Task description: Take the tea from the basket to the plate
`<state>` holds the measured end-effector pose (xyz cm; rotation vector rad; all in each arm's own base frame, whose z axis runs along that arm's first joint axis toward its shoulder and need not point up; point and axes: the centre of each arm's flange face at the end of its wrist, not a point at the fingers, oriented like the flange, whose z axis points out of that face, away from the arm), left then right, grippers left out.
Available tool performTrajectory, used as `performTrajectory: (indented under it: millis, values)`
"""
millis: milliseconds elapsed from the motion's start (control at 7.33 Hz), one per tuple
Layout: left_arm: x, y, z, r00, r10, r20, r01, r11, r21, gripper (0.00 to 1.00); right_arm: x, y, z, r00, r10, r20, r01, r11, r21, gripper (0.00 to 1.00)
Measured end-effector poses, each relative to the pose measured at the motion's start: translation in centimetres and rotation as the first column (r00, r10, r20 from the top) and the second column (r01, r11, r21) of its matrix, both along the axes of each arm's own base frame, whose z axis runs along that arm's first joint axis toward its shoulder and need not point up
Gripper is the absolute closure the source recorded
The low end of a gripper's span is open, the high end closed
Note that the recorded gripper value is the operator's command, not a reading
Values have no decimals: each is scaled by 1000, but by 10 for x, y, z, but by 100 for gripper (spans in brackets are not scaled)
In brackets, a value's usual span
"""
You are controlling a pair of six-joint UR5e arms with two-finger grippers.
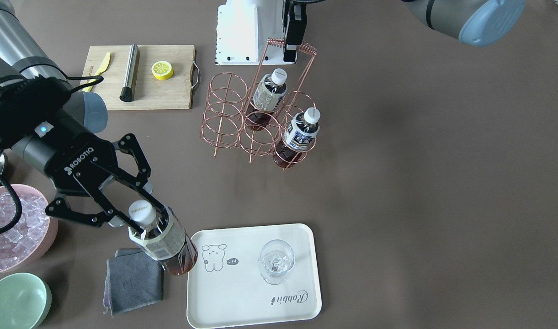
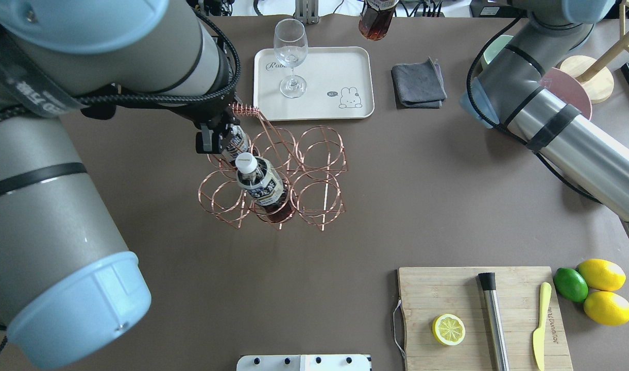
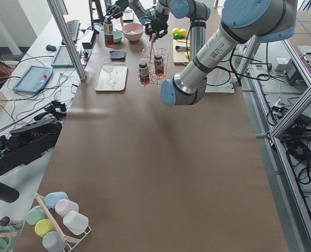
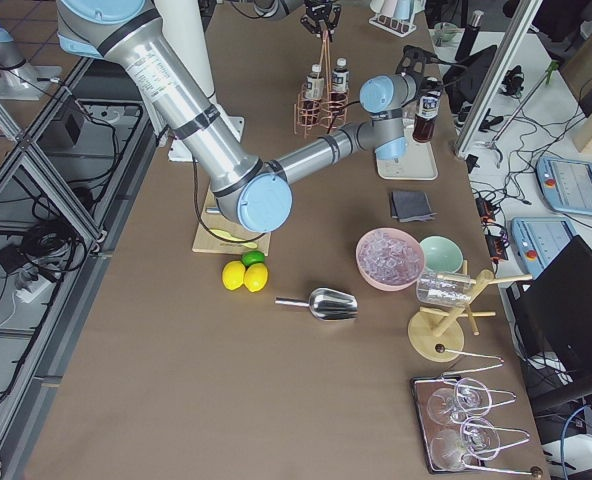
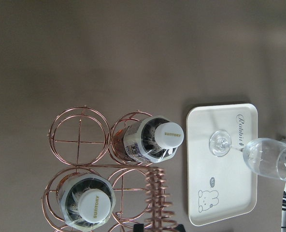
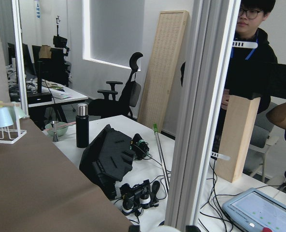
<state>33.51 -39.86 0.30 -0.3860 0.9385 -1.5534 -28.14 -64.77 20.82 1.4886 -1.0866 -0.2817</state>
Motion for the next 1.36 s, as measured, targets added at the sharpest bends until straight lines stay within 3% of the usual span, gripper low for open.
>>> performTrajectory:
  millis: [273,545,955,1091,1364]
  values:
    - [-34,-35,34,995,44,84,-50,997,66,100,-50,-16,25,996,89,-13,-90,992,-83,100]
    - [-73,-83,98,989,19,146,-39,991,131,100,-85,-27,36,995,98,-24,-101,985,-142,100]
    - [-173,-217,214,978,-3,208,-8,999,50,100,-122,-25,56,998,57,15,-52,970,-236,100]
    - [-213,-262,261,972,-21,234,13,999,37,100,-137,-18,66,998,56,40,-44,968,-247,100]
    - [-287,-322,356,969,-48,244,45,999,17,100,-158,-5,72,997,48,61,-31,967,-252,100]
